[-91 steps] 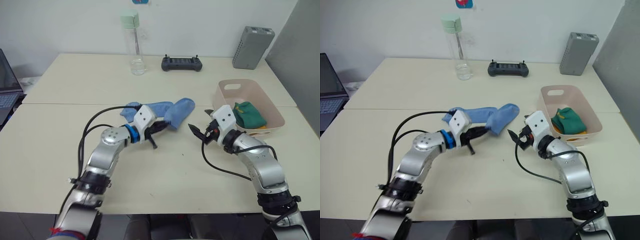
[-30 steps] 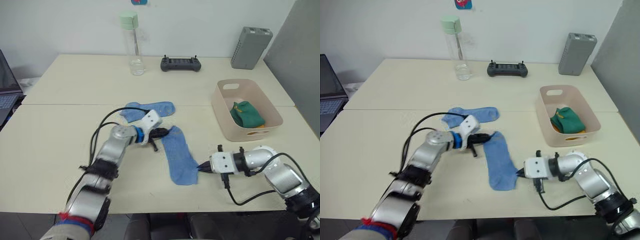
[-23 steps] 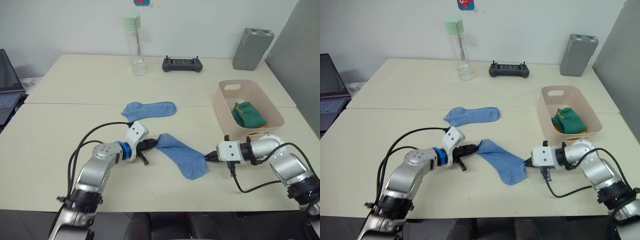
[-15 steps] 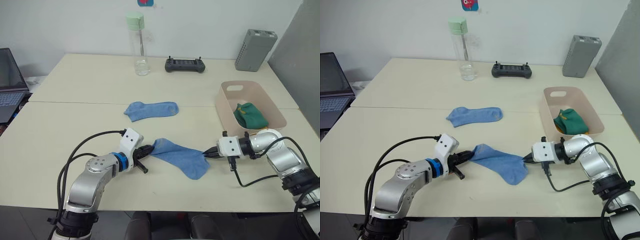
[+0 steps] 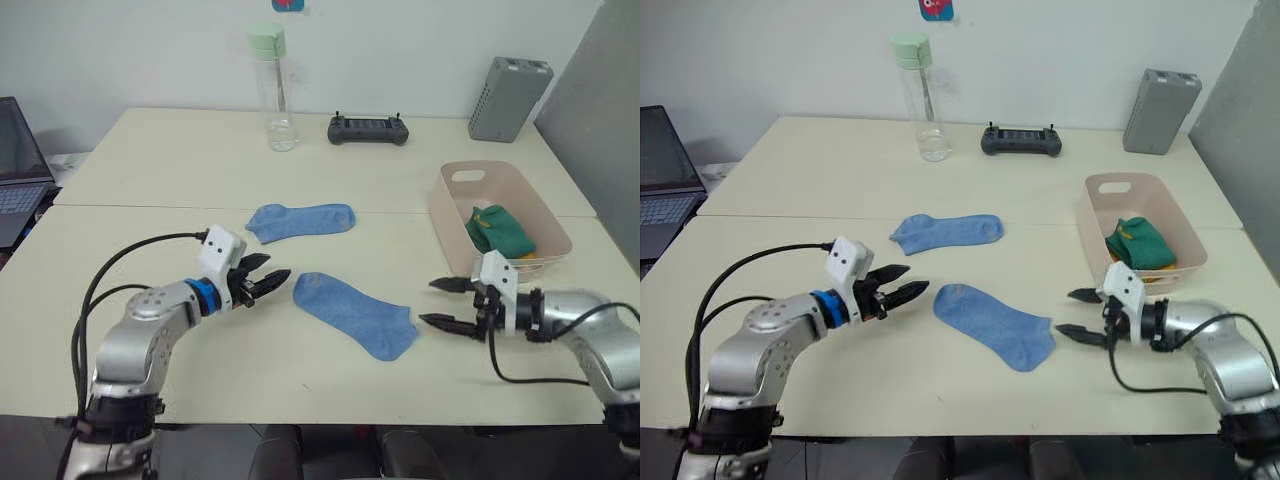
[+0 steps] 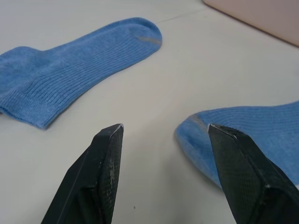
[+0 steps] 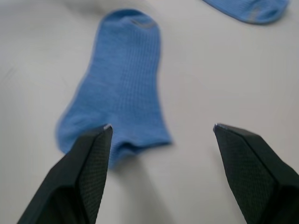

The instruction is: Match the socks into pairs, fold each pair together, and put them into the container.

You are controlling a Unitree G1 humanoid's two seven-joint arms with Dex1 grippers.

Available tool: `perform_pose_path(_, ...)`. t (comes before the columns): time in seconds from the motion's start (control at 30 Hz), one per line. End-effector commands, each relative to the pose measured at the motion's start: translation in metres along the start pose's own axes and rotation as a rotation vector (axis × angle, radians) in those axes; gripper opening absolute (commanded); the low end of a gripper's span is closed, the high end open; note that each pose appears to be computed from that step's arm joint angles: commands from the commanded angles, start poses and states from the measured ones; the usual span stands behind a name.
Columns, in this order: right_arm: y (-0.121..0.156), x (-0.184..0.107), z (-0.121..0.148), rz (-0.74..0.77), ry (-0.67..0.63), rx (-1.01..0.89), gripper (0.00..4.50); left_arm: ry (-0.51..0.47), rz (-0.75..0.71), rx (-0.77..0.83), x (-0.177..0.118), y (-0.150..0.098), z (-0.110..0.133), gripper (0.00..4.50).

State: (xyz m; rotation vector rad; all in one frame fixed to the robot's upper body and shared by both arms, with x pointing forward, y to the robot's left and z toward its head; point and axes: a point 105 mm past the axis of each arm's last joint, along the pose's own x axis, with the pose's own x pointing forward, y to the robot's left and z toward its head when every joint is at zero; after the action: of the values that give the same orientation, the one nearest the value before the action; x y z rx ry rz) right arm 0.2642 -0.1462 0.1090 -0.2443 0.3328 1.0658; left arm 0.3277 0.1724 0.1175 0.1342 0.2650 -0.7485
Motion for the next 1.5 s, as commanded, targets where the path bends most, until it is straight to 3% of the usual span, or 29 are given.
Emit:
perform_pose_path(0.03, 0.01, 0.003, 0.0, -0.064, 0.005, 0.034, 3.75, 0.022, -0.065, 0.055, 0.012, -0.003, -0.004, 2.99)
perform_pose_path(0.27, 0.026, 0.014, -0.012, -0.096, 0.018, 0.091, 3.75, 0.103, -0.132, 0.106, 0.026, -0.008, -0.016, 2.99)
perform_pose_path(0.3, 0.027, 0.015, -0.012, -0.097, 0.009, 0.101, 3.59, 0.101, -0.133, 0.098, 0.025, -0.008, -0.016, 2.82)
perform_pose_path(0.4, 0.027, 0.016, -0.01, -0.096, -0.001, 0.107, 2.87, 0.096, -0.144, 0.089, 0.023, -0.009, -0.015, 2.12)
perform_pose_path(0.6, 0.027, 0.014, -0.009, -0.084, -0.002, 0.11, 0.67, 0.089, -0.131, 0.054, 0.015, -0.01, -0.017, 0.23)
perform_pose_path(0.67, 0.025, 0.013, -0.008, -0.084, -0.003, 0.107, 0.01, 0.08, -0.12, 0.028, 0.011, -0.011, -0.016, 0.0)
perform_pose_path(0.9, 0.01, 0.015, 0.003, -0.08, -0.018, 0.106, 0.01, 0.031, -0.046, -0.164, -0.011, -0.018, -0.017, 0.0)
perform_pose_path(1.03, 0.01, 0.016, 0.004, -0.008, 0.007, 0.139, 0.01, -0.001, 0.003, -0.269, -0.03, -0.035, -0.019, 0.0)
perform_pose_path(1.3, -0.003, 0.021, 0.003, 0.029, 0.05, 0.208, 0.01, 0.016, 0.081, -0.348, -0.043, -0.066, -0.035, 0.0)
perform_pose_path(1.5, -0.01, 0.027, -0.003, 0.029, 0.084, 0.179, 0.01, 0.022, 0.104, -0.328, -0.044, -0.074, -0.039, 0.0)
